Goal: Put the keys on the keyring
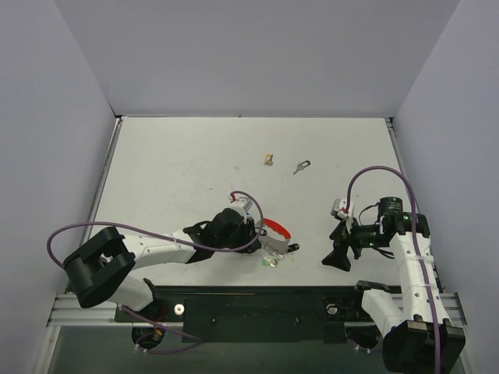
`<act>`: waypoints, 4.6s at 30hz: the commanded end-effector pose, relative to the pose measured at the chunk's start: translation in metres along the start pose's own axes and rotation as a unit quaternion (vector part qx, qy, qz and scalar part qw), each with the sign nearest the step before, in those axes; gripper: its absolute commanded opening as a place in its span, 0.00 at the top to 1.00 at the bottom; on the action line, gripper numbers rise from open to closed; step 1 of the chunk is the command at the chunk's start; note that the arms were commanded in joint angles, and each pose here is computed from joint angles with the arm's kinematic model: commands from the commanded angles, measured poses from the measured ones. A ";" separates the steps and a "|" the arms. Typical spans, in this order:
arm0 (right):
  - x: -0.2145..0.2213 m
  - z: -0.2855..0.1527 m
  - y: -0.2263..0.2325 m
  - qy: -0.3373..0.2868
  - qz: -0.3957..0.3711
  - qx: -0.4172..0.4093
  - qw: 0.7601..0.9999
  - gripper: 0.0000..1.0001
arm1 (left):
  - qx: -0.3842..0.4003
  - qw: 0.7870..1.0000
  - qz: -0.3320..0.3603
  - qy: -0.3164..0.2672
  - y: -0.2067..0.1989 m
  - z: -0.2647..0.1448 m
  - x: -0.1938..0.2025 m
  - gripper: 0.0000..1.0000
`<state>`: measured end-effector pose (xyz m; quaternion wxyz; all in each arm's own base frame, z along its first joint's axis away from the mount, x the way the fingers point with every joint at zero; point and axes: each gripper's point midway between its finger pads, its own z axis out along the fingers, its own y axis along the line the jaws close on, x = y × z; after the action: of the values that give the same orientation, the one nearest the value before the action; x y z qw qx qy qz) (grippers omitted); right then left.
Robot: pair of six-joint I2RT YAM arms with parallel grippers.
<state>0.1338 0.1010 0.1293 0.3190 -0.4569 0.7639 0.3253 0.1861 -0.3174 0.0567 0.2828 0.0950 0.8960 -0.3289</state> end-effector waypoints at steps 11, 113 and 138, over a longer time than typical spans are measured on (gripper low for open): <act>0.001 0.001 0.005 -0.007 0.006 -0.008 1.000 0.12 | 0.007 0.999 -0.027 -0.025 -0.011 0.018 -0.014 0.52; -0.015 0.199 -0.020 0.310 0.231 0.096 0.917 0.78 | -0.030 0.954 -0.137 -0.263 0.074 -0.130 -0.072 0.19; -0.099 0.168 -0.011 0.164 0.333 -0.030 0.928 1.00 | 0.144 0.941 0.088 -0.294 -0.009 -0.142 -0.088 0.33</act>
<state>0.2046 0.2625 0.0493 0.0212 -0.2567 0.9298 0.2628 0.2014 -0.2071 0.1562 0.4847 -0.0057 0.7731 -0.4092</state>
